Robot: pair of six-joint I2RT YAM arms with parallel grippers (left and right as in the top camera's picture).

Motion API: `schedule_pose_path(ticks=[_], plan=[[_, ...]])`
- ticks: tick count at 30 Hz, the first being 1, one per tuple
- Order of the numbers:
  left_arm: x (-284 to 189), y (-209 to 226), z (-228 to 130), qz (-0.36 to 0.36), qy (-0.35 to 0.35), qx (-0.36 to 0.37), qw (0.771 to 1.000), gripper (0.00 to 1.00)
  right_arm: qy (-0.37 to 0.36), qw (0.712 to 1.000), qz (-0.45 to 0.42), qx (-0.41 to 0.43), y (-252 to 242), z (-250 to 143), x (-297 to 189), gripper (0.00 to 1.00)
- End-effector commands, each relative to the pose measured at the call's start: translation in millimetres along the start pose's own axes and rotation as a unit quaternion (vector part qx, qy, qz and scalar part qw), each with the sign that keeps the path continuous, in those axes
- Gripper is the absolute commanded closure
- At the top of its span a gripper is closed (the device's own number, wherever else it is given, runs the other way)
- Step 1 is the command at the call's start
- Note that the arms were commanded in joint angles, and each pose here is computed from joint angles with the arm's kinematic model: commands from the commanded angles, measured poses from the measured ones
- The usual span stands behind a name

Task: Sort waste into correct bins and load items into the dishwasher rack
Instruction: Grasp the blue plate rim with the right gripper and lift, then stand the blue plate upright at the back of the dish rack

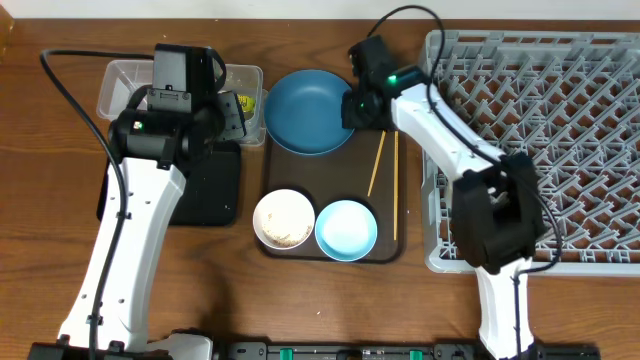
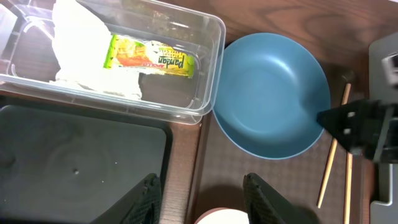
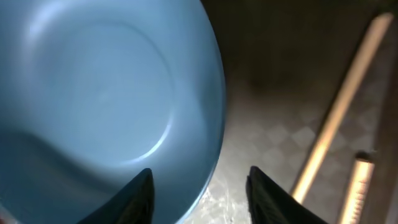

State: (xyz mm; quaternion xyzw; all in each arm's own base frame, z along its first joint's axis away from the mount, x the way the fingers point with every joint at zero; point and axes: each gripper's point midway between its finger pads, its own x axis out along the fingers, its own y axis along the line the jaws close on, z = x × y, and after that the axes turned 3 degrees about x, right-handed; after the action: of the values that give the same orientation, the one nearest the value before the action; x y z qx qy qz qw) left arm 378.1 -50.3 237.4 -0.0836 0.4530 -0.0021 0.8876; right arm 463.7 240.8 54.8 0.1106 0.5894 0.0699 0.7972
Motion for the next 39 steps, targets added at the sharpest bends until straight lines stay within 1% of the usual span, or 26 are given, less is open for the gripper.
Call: schedule_pose_path(ticks=[1, 5, 10, 13, 18, 22, 24, 25, 26, 28, 29, 30, 31, 33, 35, 37, 39], plan=[[-1.3, 4.4, 3.2, 0.012, -0.005, -0.006, 1.0, 0.54, 0.016, 1.0, -0.015, 0.013, -5.5, -8.6, 20.5, 0.62], [-1.2, 4.4, 3.2, 0.012, -0.005, -0.006, 1.0, 0.53, 0.028, 0.999, -0.022, 0.015, -10.1, -14.0, 30.4, 0.83], [-1.1, 4.4, 3.0, 0.012, -0.005, -0.006, 1.0, 0.52, 0.023, 0.999, -0.02, 0.017, -11.1, -10.2, 25.9, 0.98], [-1.1, 4.4, 3.1, 0.012, -0.005, -0.006, 1.0, 0.48, 0.014, 0.999, -0.018, 0.024, -15.8, -2.7, 15.6, 0.99], [-1.1, 4.4, 3.0, 0.012, -0.005, -0.006, 1.0, 0.47, -0.03, 0.999, -0.004, 0.022, -23.7, 26.0, -27.4, 0.99], [-1.1, 4.2, 3.9, 0.011, -0.006, -0.006, 1.0, 0.46, -0.108, 0.994, 0.007, 0.031, -41.5, 63.4, -99.2, 0.99], [-1.1, 4.2, 3.9, 0.011, -0.006, -0.006, 1.0, 0.46, -0.158, 0.987, -0.015, 0.037, -62.0, 80.8, -140.5, 0.99], [-1.1, 4.1, 4.0, 0.011, -0.007, -0.006, 1.0, 0.44, -0.187, 0.98, -0.038, 0.048, -77.5, 88.2, -164.4, 0.99], [-1.1, 4.1, 4.0, 0.011, -0.007, -0.006, 1.0, 0.4, -0.213, 0.973, -0.064, 0.059, -92.1, 93.5, -185.1, 0.99], [-0.4, 4.3, 3.6, 0.012, -0.006, -0.006, 1.0, 0.38, -0.263, 0.953, -0.133, 0.066, -125.1, 100.1, -228.6, 0.99], [0.2, 4.3, 3.3, 0.012, -0.005, -0.006, 1.0, 0.36, -0.287, 0.937, -0.187, 0.065, -146.5, 100.4, -254.8, 0.99], [1.1, 4.4, 3.1, 0.012, -0.004, -0.006, 1.0, 0.35, -0.299, 0.925, -0.226, 0.065, -160.5, 99.2, -270.3, 0.99], [2.3, 4.5, 2.5, 0.012, -0.002, -0.006, 1.0, 0.33, -0.315, 0.9, -0.294, 0.069, -183.9, 95.5, -296.2, 0.99], [4.7, 4.8, 1.5, 0.013, 0.001, -0.006, 1.0, 0.32, -0.323, 0.854, -0.401, 0.075, -216.6, 85.7, -331.5, 0.99], [7.6, 5.1, 0.5, 0.014, 0.006, -0.006, 1.0, 0.31, -0.307, 0.807, -0.501, 0.068, -244.3, 74.7, -360.7, 0.99], [10.8, 5.4, -0.4, 0.016, 0.009, -0.006, 1.0, 0.31, -0.28, 0.781, -0.555, 0.058, -262.8, 67.6, -374.8, 0.99], [14.0, 5.2, 0.2, 0.015, 0.01, -0.006, 1.0, 0.32, -0.262, 0.766, -0.584, 0.058, -279.9, 64.8, -383.2, 0.99]])
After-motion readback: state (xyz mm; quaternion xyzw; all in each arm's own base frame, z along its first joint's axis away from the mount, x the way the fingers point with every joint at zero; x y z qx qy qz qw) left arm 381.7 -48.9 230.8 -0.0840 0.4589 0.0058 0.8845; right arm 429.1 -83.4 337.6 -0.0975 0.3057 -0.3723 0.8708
